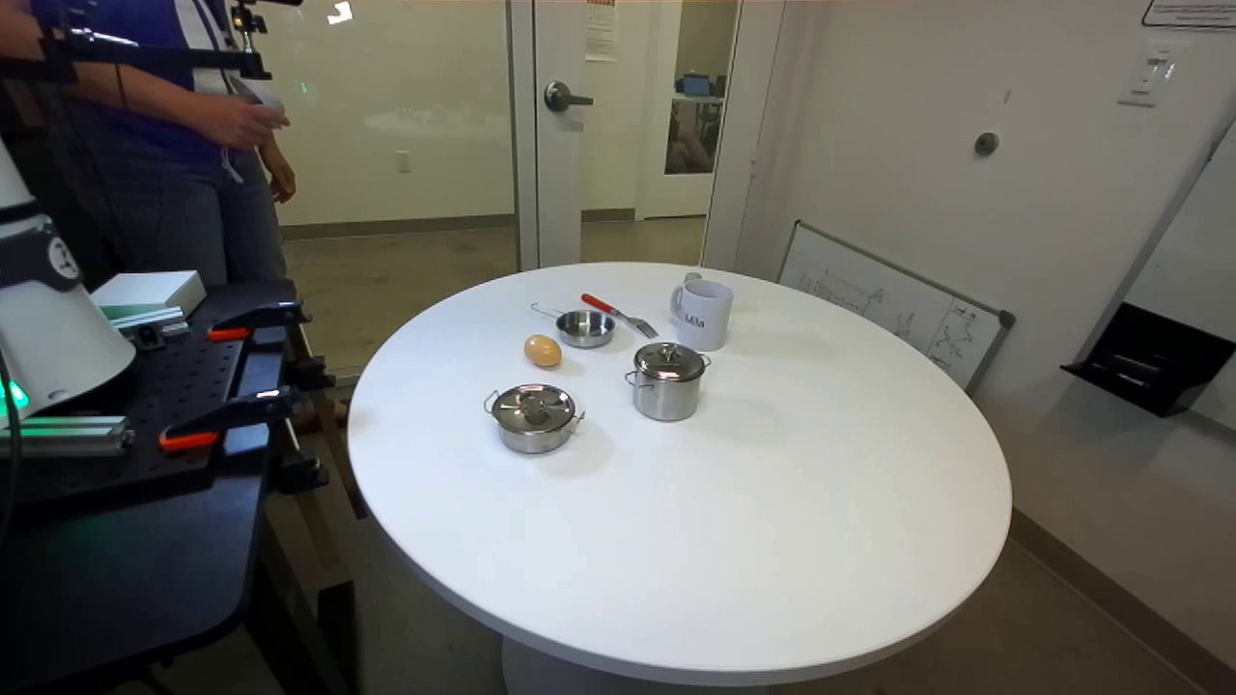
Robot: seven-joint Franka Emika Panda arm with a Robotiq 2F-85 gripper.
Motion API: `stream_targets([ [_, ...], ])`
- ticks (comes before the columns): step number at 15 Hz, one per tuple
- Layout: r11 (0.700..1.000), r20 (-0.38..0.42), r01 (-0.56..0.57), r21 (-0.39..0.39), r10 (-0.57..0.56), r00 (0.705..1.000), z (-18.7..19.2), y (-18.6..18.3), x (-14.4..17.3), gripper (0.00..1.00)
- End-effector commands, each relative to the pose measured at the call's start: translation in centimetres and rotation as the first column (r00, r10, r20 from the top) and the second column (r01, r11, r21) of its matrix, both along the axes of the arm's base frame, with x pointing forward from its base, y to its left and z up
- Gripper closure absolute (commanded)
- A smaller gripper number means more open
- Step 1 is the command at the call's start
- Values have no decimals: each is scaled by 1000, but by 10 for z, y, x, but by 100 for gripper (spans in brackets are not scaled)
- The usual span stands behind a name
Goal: Open the silver pot
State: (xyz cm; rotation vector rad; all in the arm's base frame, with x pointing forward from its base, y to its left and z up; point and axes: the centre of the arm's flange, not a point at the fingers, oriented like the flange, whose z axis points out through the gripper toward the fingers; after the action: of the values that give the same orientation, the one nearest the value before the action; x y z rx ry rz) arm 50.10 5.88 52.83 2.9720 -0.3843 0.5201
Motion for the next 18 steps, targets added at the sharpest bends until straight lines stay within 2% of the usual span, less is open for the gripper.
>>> stream_targets([
  [1,993,-55,73,-90,-78,995,-53,-31,69,0],
  [2,994,-102,70,-84,-78,992,-74,-45,78,0],
  [6,992,-246,104,72,-84,966,-150,-89,104,0],
  [11,935,-322,212,286,-114,940,-197,-115,125,0],
  [12,926,-315,218,307,-117,942,-194,-112,121,0],
  [13,945,-312,210,251,-126,942,-200,-112,108,0],
  [18,933,-307,221,284,-130,943,-198,-110,114,0],
])
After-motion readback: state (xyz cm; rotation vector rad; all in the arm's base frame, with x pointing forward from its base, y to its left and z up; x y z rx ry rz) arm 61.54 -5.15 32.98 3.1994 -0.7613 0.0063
